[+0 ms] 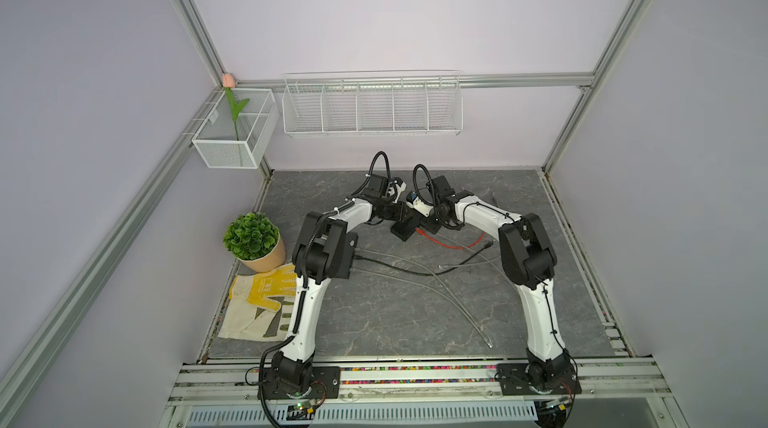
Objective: Insert the plug into the switch port
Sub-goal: 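Open the right gripper and draw back while the left gripper lowers the box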
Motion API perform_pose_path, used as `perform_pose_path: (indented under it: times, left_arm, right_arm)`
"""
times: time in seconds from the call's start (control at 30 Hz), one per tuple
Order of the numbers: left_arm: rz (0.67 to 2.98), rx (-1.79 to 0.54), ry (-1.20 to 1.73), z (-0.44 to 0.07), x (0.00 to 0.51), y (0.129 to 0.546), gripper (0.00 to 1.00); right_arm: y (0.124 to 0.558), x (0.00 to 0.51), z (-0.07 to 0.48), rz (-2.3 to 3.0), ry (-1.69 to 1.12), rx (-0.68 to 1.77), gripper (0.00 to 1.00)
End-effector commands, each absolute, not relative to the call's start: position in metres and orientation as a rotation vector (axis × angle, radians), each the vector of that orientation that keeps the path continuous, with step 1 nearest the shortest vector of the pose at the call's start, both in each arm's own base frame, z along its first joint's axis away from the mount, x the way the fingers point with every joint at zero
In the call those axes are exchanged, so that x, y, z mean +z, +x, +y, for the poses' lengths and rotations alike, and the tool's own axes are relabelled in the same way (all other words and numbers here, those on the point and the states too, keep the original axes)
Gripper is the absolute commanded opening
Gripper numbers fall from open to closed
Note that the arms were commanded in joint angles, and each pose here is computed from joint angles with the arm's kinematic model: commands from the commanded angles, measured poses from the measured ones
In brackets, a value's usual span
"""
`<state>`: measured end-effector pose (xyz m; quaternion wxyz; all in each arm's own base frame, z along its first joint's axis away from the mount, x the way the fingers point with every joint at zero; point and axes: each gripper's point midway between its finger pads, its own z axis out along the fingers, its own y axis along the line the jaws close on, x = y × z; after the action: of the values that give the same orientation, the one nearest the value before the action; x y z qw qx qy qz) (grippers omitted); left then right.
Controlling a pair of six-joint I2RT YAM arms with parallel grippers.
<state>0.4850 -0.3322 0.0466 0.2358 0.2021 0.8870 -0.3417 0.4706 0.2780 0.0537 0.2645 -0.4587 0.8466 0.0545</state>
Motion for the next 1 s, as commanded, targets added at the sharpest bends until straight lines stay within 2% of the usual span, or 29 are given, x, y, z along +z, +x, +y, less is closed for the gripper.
perform_pose_path:
  times: [0.0,0.1,0.23,0.43,0.6,0.97]
  left_arm:
    - [2.534,-0.977,0.416,-0.309,0.053,0.471,0.37]
    - [2.478,-0.893,0.34,-0.286,0.086,0.485,0.4]
    - [2.41,-0.827,0.296,-0.271,0.12,0.478,0.41]
    - [2.36,-0.895,0.325,-0.283,0.124,0.434,0.42]
    - [2.35,-0.949,0.398,-0.312,0.113,0.393,0.42]
    - [2.306,-1.031,0.378,-0.323,0.11,0.359,0.42]
  right_arm:
    - [0.478,0.153,0.288,2.043,-1.156,0.112,0.42]
    - [0.455,0.179,0.272,2.039,-1.135,0.086,0.47]
    - [0.405,0.186,0.252,2.091,-1.18,0.035,0.47]
    - [0.331,0.139,0.229,2.297,-1.312,0.095,0.47]
    - [0.31,0.098,0.216,2.453,-1.369,0.12,0.46]
    - [0.307,0.059,0.213,2.514,-1.379,0.163,0.45]
